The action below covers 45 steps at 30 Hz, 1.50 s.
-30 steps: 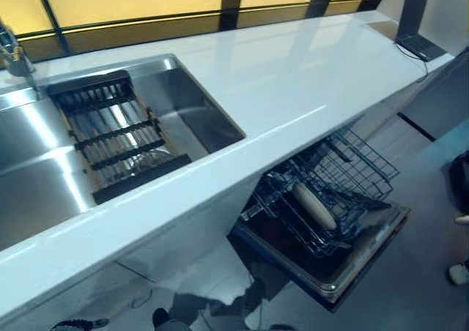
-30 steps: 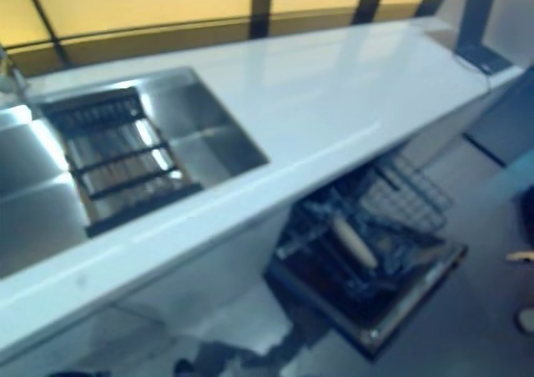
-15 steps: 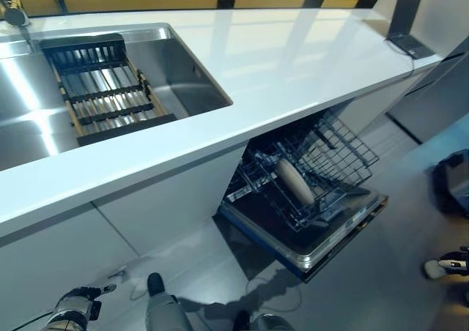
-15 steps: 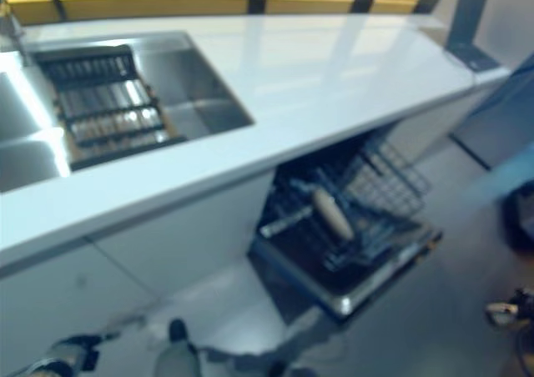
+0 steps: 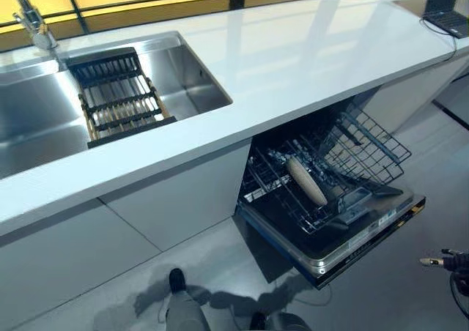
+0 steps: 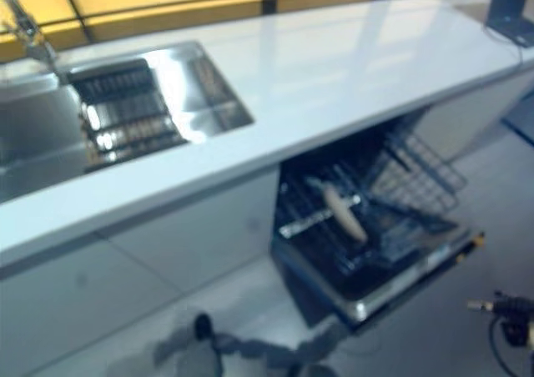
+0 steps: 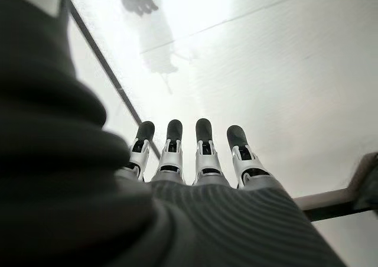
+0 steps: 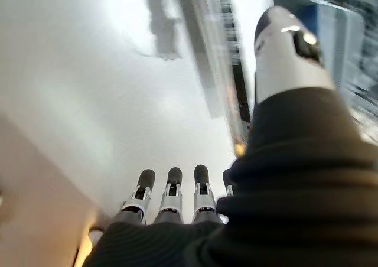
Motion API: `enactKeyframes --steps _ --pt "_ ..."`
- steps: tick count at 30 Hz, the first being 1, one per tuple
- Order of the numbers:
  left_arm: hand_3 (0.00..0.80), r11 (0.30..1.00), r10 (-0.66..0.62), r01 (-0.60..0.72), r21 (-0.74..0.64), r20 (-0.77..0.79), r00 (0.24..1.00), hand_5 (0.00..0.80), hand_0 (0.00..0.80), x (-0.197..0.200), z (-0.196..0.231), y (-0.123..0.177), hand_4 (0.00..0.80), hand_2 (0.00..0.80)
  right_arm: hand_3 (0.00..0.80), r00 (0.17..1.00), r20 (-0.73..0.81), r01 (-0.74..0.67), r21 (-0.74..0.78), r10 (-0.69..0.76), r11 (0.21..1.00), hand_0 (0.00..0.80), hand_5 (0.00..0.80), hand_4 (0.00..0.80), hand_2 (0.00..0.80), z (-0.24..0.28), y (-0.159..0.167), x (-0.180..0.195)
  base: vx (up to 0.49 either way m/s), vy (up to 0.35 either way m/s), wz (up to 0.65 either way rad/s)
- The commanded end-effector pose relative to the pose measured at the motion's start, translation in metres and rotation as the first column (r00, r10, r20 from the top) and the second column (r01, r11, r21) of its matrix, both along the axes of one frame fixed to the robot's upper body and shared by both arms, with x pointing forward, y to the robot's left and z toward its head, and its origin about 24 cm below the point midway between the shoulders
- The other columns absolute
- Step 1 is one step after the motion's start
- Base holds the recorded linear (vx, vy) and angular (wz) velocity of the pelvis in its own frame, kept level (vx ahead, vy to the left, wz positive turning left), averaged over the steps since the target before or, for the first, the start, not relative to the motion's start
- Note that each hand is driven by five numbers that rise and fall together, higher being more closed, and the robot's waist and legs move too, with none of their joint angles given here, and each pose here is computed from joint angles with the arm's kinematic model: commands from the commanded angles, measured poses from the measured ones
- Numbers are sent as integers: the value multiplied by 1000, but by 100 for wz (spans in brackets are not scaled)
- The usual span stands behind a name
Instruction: Take plates into dishwasher
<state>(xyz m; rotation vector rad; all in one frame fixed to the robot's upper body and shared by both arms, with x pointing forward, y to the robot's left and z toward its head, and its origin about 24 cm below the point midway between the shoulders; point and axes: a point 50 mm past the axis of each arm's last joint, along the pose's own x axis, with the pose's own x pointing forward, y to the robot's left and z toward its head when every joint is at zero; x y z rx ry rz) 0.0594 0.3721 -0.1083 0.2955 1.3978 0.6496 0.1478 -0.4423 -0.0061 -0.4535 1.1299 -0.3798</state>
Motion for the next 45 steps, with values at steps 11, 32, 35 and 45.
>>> enactKeyframes --steps 11,32,35,45 --pt "0 990 -140 138 25 131 982 0 0 52 9 -5 0 0 0 946 -95 309 -8 -309 951 0 0 0 0 -7 -21 -68 -292 35 97" --pt "0 998 -21 22 -57 12 1000 0 0 14 -3 -8 0 0 0 884 -127 468 274 -451 840 0 0 0 0 -87 54 -88 -139 -147 -8" --pt "0 997 38 -36 -63 20 999 0 0 9 -12 -23 0 0 0 852 -137 517 367 -505 773 0 0 0 0 -107 83 -85 -59 -332 -40" --pt "0 982 -97 116 -151 123 988 0 0 40 -23 -57 0 0 0 610 39 659 530 -791 534 0 0 0 0 -111 99 -56 -161 -78 13"
